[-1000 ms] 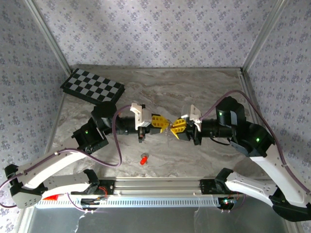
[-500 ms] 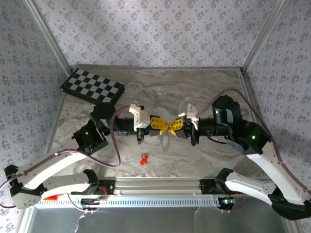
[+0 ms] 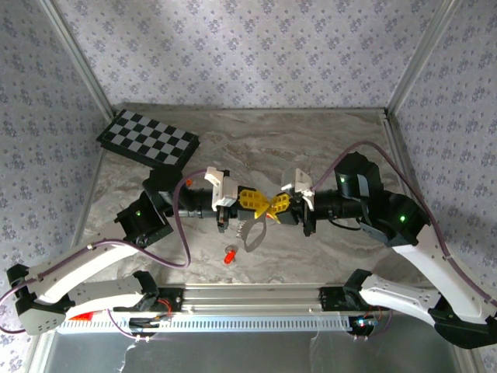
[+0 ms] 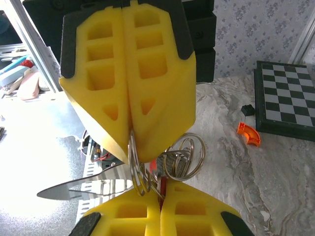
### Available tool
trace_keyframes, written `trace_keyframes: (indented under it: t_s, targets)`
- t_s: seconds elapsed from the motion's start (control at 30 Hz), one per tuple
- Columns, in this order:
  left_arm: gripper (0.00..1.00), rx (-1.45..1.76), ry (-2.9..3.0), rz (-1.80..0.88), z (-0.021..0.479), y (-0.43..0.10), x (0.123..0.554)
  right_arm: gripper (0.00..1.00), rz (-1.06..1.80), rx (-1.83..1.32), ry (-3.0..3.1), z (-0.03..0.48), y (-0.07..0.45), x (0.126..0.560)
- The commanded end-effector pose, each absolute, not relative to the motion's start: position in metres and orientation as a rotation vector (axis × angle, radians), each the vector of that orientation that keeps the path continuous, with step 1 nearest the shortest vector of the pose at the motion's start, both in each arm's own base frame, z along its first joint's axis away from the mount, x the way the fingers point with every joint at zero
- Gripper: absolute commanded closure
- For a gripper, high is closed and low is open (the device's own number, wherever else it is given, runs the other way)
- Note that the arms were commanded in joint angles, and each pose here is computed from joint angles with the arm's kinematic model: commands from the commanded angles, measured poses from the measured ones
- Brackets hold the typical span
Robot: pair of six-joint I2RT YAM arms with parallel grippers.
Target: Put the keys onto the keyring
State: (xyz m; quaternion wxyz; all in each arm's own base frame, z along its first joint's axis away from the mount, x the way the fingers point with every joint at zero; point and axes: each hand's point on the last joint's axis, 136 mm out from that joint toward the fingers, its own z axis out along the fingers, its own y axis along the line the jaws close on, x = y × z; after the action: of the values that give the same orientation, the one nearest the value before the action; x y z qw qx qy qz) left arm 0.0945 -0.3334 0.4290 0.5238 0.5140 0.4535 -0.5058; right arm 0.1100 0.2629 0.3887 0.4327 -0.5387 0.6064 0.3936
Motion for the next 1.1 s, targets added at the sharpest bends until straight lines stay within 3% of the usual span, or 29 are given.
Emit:
trace_keyframes:
  t_s: [0.0,0.47,0.73,1.07]
  targets:
    - [1.00,1.178,0.950,-1.228,0.462,-0.324,0.086,1.00,1.012,-1.385,1.473,0.393,0.263,0.098]
    - [1.00,1.167,0.961,-1.217,0.463,-0.324,0.089,0.83,0.972,-1.288,1.413,0.410,0.250,0.099]
    - [1.00,1.182,0.955,-1.222,0.462,-0.324,0.087,0.58,0.946,-1.191,1.369,0.427,0.240,0.102]
    - [1.00,1.193,0.955,-1.226,0.461,-0.324,0.085,0.65,0.950,-1.197,1.334,0.435,0.249,0.107]
